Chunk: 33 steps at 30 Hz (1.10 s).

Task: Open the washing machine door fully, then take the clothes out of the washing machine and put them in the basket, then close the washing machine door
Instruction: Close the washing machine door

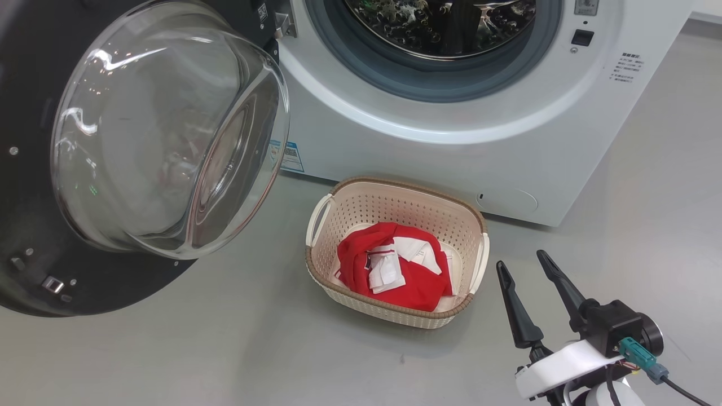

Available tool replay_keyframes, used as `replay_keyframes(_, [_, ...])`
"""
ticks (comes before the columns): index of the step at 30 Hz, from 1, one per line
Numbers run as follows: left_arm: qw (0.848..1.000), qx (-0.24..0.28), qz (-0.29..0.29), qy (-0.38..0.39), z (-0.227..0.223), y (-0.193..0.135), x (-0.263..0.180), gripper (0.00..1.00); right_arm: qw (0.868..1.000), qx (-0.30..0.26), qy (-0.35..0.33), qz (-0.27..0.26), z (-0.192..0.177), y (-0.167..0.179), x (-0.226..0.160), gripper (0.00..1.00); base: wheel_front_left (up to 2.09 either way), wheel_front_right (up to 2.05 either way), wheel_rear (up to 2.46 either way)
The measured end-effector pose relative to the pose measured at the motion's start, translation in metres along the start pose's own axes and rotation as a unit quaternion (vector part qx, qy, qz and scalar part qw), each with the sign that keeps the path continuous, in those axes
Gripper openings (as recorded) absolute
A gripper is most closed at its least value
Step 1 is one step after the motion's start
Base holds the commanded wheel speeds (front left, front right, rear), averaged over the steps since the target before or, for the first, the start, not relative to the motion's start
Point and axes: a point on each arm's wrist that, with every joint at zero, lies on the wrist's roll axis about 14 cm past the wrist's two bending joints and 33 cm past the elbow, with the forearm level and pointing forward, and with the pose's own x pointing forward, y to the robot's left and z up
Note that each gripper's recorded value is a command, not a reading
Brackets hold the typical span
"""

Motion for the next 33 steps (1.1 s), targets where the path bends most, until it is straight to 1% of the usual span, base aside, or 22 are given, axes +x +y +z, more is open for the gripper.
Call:
replay_keyframes(7, [0.999, -0.023, -0.03, 0.04, -0.01, -0.006, -0.004, 0.0, 1.0, 0.001, 0.002, 0.005, -0.001, 0.002, 0.002, 1.0, 0.0, 0.0, 0.0])
replay_keyframes(9, [0.997, -0.041, -0.039, 0.048, -0.013, -0.008, -0.006, 0.0, 1.0, 0.001, 0.002, 0.006, -0.002, 0.003, 0.003, 1.0, 0.0, 0.0, 0.0])
replay_keyframes(13, [0.995, -0.048, -0.048, 0.074, -0.022, -0.009, -0.01, 0.0, 1.0, 0.002, 0.003, 0.008, -0.003, 0.003, 0.004, 1.0, 0.0, 0.0, 0.0])
replay_keyframes(16, [0.992, -0.064, -0.056, 0.088, -0.028, -0.009, -0.014, 0.0, 1.0, 0.002, 0.004, 0.008, -0.003, 0.002, 0.005, 1.0, 0.0, 0.0, 0.0])
replay_keyframes(18, [0.991, -0.063, -0.057, 0.105, -0.034, -0.009, -0.017, 0.0, 1.0, 0.002, 0.005, 0.006, -0.004, 0.001, 0.005, 1.0, 0.0, 0.0, 0.0])
replay_keyframes(24, [0.981, -0.084, -0.078, 0.155, -0.056, -0.015, -0.025, 0.0, 1.0, 0.004, 0.006, 0.001, -0.005, -0.002, 0.005, 1.0, 0.0, 0.0, 0.0])
replay_keyframes(28, [0.977, -0.083, -0.084, 0.177, -0.066, -0.018, -0.029, 0.0, 1.0, 0.005, 0.006, 0.0, -0.005, -0.004, 0.006, 1.0, 0.0, 0.0, 0.0])
replay_keyframes(33, [0.967, -0.082, -0.098, 0.219, -0.085, -0.024, -0.037, 0.0, 1.0, 0.005, 0.004, -0.002, -0.005, -0.005, 0.006, 1.0, 0.0, 0.0, 0.0])
